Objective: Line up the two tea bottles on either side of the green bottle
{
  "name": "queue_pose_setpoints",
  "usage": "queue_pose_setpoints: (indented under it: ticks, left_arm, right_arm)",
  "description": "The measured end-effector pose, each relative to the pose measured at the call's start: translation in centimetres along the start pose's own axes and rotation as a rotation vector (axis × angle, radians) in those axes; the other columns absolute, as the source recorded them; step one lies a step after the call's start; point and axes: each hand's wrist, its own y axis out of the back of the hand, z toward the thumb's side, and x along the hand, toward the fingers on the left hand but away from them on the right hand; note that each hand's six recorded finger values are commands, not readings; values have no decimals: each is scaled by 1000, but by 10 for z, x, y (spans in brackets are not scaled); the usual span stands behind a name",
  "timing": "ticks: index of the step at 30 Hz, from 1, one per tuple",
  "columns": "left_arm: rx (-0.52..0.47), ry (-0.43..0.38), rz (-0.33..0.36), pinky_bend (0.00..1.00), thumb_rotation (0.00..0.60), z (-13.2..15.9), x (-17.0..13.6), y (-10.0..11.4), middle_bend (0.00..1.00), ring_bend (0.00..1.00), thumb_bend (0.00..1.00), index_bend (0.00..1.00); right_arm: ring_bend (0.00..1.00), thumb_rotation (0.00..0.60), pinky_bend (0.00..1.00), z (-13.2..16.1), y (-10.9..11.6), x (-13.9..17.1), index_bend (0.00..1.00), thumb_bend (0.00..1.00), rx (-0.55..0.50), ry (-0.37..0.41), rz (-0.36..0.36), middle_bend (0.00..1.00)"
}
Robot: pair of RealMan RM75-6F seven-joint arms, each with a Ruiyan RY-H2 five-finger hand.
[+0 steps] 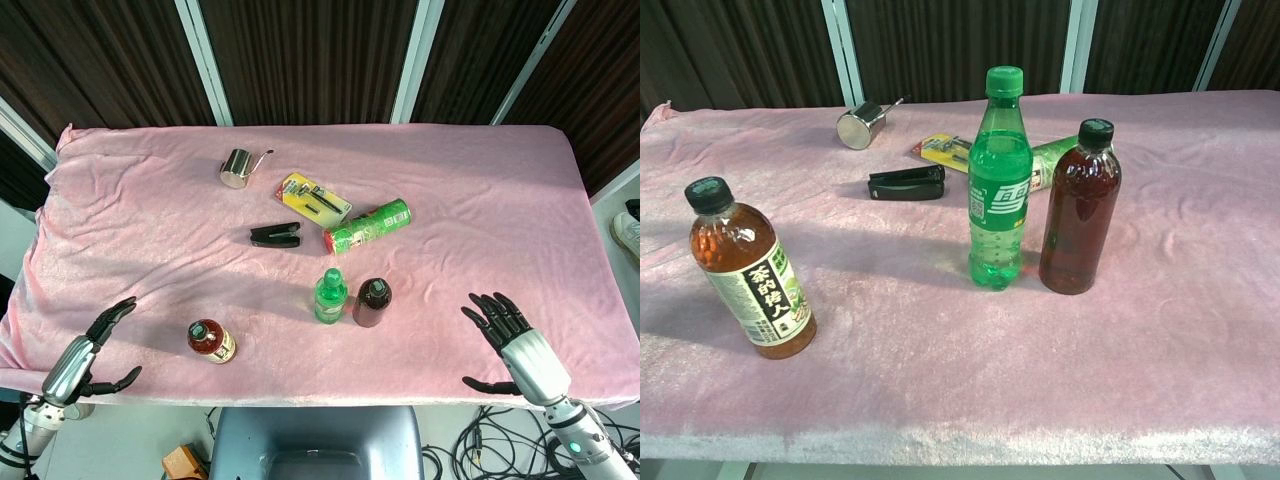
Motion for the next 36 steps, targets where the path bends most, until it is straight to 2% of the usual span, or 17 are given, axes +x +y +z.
queue_pose_setpoints:
  ticks: [2, 6, 10, 16, 25, 28, 30, 32, 36]
  left_arm:
    - [-98, -14, -1, 47, 600, -5, 9, -19, 0, 0, 309, 0]
    - [-204, -29, -10, 46, 600, -16, 29, -56, 0, 0, 309, 0]
    - [-294, -24, -37, 49, 600, -18, 53, -86, 0, 0, 309, 0]
    - [-317, -21, -47, 68, 600, -17, 76, -100, 0, 0, 309, 0]
    - [-370, 0, -88, 118, 600, -14, 85, -112, 38, 6, 309, 0]
    - [-365, 1, -95, 159, 600, -13, 86, -116, 184, 79, 309, 79]
    - [-362, 2, -99, 215, 600, -13, 86, -118, 346, 183, 309, 258]
    - [-359, 7, -104, 273, 600, -14, 87, -120, 457, 273, 311, 386]
    - [-368, 23, -104, 405, 600, -16, 89, -120, 614, 416, 371, 533]
  right_arm:
    - [0, 600, 118, 5, 3, 9, 0, 222, -1, 19, -7, 0]
    - [0, 600, 118, 14, 13, 28, 0, 222, -3, 56, -37, 0]
    - [0, 600, 118, 10, 15, 36, 0, 222, 6, 30, -16, 0]
    - [0, 600, 118, 6, 19, 38, 0, 222, 4, 12, -20, 0]
    - [0, 600, 118, 1, 21, 37, 0, 222, 0, -5, -20, 0]
    - [0, 600, 118, 0, 21, 37, 0, 222, -3, -10, -19, 0]
    - [0, 600, 118, -1, 21, 37, 0, 222, -4, -15, -15, 0]
    - [0, 600, 118, -2, 20, 37, 0, 222, -5, -18, -8, 0]
    - [0, 600, 118, -2, 19, 37, 0, 222, -7, -19, 4, 0]
